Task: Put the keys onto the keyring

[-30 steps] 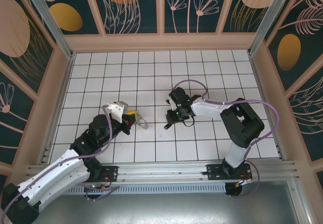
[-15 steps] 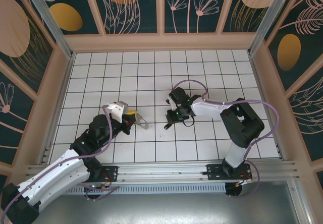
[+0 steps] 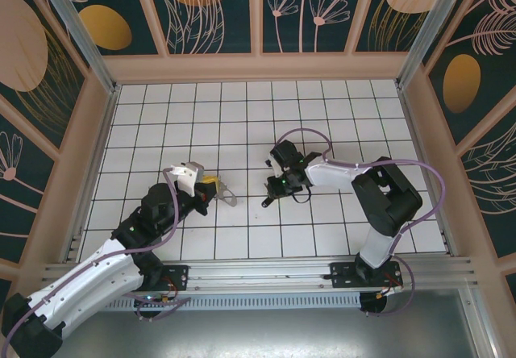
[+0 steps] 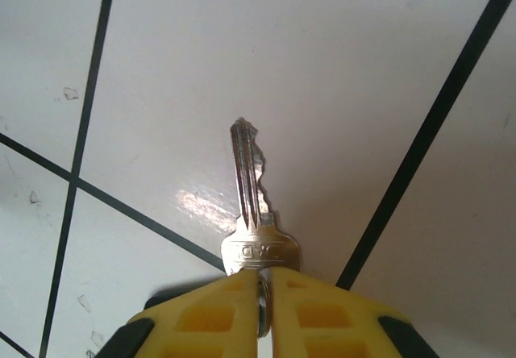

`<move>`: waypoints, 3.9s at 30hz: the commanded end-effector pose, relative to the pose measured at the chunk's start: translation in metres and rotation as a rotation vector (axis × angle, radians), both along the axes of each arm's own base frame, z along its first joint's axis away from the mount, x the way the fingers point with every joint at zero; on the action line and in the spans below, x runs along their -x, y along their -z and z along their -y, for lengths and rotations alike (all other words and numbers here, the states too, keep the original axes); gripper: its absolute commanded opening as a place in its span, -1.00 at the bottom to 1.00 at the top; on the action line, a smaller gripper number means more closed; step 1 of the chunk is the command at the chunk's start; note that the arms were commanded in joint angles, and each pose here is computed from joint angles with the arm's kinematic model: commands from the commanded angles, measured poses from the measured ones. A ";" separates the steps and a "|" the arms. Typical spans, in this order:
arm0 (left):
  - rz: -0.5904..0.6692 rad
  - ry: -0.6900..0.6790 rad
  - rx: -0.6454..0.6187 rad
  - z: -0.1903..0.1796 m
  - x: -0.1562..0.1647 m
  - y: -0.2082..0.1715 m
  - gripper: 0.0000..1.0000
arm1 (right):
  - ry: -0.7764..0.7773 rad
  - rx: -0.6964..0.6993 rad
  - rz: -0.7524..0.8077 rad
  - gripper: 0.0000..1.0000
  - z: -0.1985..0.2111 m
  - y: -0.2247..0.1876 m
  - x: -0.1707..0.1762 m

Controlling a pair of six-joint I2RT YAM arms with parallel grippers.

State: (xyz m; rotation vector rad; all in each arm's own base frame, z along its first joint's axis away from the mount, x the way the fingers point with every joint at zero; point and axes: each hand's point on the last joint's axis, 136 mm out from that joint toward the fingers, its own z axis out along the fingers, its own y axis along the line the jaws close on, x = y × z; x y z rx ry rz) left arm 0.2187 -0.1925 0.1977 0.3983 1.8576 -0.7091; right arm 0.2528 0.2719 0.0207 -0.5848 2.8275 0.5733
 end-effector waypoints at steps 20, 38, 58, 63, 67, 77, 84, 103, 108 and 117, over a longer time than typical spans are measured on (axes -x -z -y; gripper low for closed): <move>0.086 0.080 0.071 0.010 0.008 -0.050 -1.00 | -0.204 -0.432 0.330 -1.00 -0.032 -0.128 0.014; 0.235 0.588 0.183 0.060 0.074 -0.119 -1.00 | -0.544 -1.078 1.043 -1.00 -0.007 -0.301 0.107; 0.296 0.768 0.141 0.084 0.091 -0.118 -1.00 | -0.578 -1.127 0.952 -1.00 -0.018 -0.292 0.122; 0.281 0.785 0.143 0.085 0.093 -0.115 -1.00 | -0.610 -1.137 0.948 -1.00 -0.024 -0.292 0.131; 0.301 0.790 0.147 0.083 0.096 -0.119 -1.00 | -0.604 -1.135 0.930 -1.00 -0.029 -0.289 0.131; 0.294 0.812 0.153 0.083 0.100 -0.118 -1.00 | -0.607 -1.184 0.938 -1.00 -0.032 -0.296 0.138; 0.294 0.813 0.155 0.082 0.101 -0.119 -1.00 | -0.606 -1.203 0.953 -1.00 -0.028 -0.298 0.141; 0.301 0.814 0.158 0.082 0.101 -0.120 -1.00 | -0.647 -1.223 0.919 -1.00 -0.032 -0.295 0.149; 0.301 0.821 0.161 0.082 0.103 -0.120 -1.00 | -0.639 -1.219 0.924 -1.00 -0.032 -0.295 0.148; 0.300 0.821 0.160 0.082 0.103 -0.120 -1.00 | -0.634 -1.231 0.949 -1.00 -0.030 -0.300 0.148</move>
